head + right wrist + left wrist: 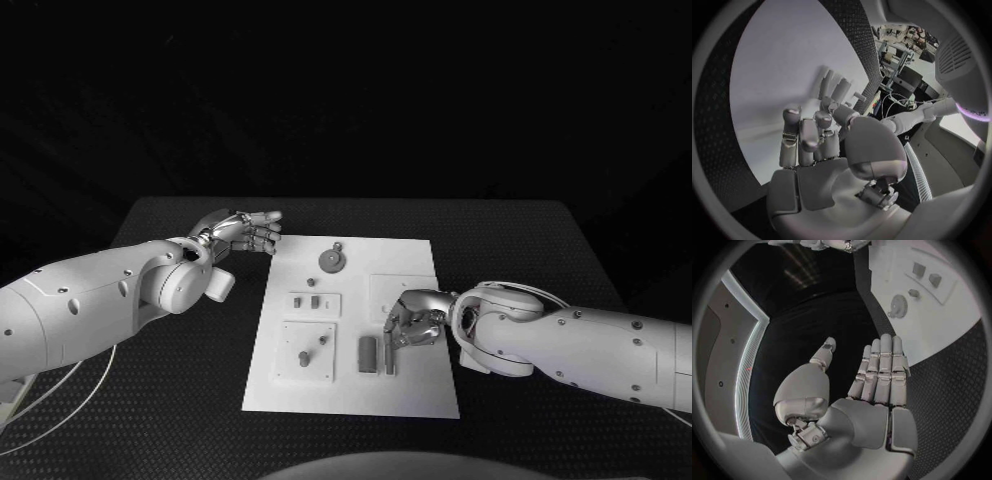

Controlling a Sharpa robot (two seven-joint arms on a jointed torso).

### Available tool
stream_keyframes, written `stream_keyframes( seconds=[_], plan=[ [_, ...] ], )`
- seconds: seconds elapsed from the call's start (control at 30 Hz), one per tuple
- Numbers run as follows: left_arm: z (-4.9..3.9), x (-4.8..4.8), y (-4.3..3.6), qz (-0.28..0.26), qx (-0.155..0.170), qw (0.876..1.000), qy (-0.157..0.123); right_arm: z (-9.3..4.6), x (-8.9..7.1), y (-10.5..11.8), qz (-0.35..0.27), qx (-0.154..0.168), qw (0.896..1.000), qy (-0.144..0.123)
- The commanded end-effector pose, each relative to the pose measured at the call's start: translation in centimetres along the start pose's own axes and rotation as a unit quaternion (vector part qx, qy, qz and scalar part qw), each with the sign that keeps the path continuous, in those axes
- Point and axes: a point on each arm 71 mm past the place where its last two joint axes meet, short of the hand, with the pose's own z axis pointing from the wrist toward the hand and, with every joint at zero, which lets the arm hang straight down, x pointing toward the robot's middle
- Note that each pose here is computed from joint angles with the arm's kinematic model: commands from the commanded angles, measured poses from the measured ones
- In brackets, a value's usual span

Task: Assemble the parts on the task board

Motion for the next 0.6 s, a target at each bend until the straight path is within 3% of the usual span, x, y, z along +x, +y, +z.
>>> stream_keyframes(
  seconds=[0.03, 0.6],
  plan=[
    [0.02, 0.21, -0.13, -0.001, 0.004, 1.0, 0.008, 0.12, 0.25, -0.06, -0.004, -0.004, 1.0, 0.009],
    [-0.03, 0.1, -0.1, 0.0, 0.003, 1.0, 0.007, 0.36, 0.62, 0.07, -0.005, -0.006, 1.0, 0.011]
  ],
)
